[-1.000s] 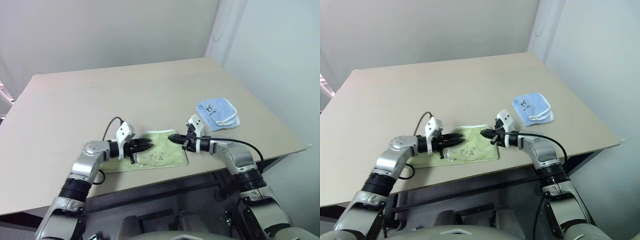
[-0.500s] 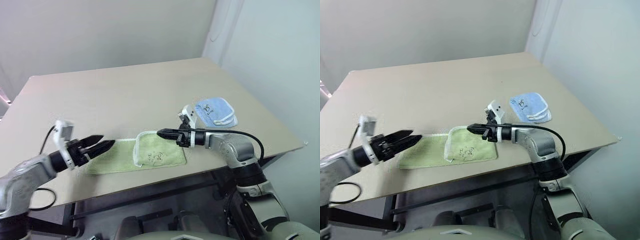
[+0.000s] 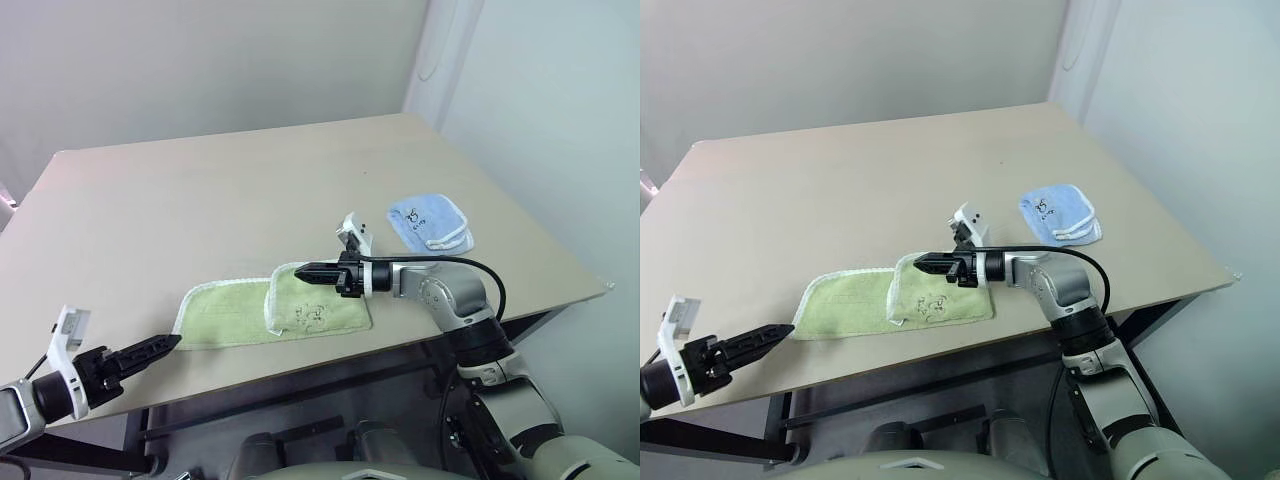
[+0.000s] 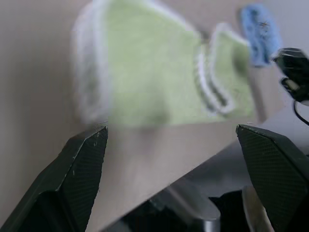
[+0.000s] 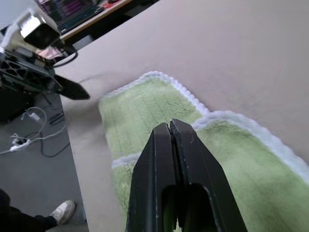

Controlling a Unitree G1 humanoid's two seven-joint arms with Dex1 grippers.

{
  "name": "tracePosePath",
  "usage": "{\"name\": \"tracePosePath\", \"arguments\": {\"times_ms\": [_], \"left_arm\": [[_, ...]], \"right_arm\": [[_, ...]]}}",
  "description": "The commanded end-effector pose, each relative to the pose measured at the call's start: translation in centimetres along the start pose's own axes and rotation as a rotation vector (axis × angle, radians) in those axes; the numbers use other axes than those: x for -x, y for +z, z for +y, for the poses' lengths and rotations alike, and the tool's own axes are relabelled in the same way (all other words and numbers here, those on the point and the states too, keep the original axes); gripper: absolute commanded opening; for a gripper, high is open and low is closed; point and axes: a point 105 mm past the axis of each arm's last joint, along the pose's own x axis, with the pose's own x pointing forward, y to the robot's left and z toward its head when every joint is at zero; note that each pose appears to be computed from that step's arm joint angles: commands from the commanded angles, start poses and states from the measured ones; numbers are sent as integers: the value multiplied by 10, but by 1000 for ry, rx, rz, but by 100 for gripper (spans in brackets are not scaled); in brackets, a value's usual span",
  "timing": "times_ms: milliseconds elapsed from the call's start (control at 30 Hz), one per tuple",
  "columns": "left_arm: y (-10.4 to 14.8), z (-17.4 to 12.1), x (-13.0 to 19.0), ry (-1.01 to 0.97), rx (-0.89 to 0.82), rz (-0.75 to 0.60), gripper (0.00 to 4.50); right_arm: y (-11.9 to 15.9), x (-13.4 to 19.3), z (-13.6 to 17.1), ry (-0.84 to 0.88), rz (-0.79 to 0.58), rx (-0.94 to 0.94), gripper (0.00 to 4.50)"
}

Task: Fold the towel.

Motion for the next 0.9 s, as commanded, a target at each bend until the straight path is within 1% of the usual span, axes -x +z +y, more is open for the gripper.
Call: {"name": "tracePosePath", "arguments": {"times_ms": [33, 133, 267, 500, 733, 900], "left_arm": [[6, 1, 7, 9, 20, -32, 448], [5, 10, 0, 36, 51, -46, 448], [8, 11, -18, 16, 84, -62, 448], [-11, 10, -43, -14, 141, 5, 448], [-12, 7, -52, -32, 187, -10, 448], [-15, -6, -56, -97, 196, 12, 448]], "right_arm": [[16, -2, 3, 19, -34, 48, 0], [16, -4, 2, 14, -44, 43, 0], [16, -5, 0, 0, -48, 48, 0], [18, 0, -6, -43, -58, 47, 0], [16, 3, -9, -74, -61, 45, 0], [18, 4, -13, -100, -76, 44, 0]]}}
